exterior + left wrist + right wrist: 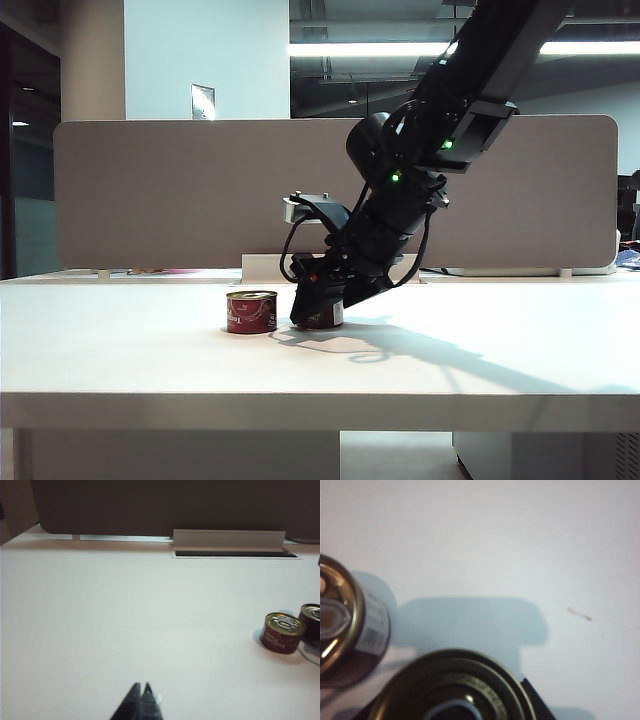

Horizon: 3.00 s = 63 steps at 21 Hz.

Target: Stack a can of tomatoes on the right onto the can of tomatoes on the left.

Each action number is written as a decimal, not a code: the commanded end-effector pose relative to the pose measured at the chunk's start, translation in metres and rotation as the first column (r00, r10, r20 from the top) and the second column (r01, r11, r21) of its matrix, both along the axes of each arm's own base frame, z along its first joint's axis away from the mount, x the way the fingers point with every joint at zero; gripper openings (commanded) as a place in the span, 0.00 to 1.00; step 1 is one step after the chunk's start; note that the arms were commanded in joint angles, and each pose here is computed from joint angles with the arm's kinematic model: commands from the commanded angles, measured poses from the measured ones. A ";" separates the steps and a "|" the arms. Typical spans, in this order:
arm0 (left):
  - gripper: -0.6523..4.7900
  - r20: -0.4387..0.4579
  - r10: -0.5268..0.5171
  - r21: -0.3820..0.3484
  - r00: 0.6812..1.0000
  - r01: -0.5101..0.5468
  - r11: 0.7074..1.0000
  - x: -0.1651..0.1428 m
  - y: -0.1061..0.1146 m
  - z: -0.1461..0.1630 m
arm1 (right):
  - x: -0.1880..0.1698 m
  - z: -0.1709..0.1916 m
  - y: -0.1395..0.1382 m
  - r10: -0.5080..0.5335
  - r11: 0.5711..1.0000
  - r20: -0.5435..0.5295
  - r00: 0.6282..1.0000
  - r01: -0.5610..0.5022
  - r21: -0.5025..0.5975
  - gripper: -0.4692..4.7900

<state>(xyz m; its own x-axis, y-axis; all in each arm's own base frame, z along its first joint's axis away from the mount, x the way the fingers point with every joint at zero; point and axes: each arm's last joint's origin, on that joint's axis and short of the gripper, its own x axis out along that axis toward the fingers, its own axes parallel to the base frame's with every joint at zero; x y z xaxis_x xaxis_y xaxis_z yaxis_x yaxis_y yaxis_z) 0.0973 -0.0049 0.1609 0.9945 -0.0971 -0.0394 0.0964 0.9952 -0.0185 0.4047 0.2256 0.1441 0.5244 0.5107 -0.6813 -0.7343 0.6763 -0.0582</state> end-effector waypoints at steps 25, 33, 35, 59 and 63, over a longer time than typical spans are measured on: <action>0.11 -0.009 -0.049 -0.002 0.999 0.049 0.999 0.000 -0.001 0.000 | -0.025 0.065 0.061 0.092 0.995 0.118 0.989 -0.097 0.035 0.54; 0.11 -0.015 -0.091 -0.004 0.996 0.091 0.996 -0.001 -0.003 -0.001 | -0.021 0.047 0.065 0.096 0.995 0.098 0.990 -0.099 0.024 0.54; 0.11 -0.016 -0.091 -0.004 0.996 0.091 0.996 -0.001 -0.003 -0.001 | -0.021 0.045 0.066 0.097 0.995 0.092 0.991 -0.099 0.026 0.54; 0.11 -0.016 -0.090 -0.004 0.996 0.090 0.996 -0.001 -0.003 -0.001 | -0.027 0.092 0.056 0.019 0.999 0.211 0.977 -0.028 0.040 0.93; 0.11 -0.017 -0.087 -0.003 0.996 0.087 0.996 -0.001 -0.002 -0.001 | -0.041 0.152 0.030 -0.105 0.994 0.321 0.941 0.090 0.059 0.92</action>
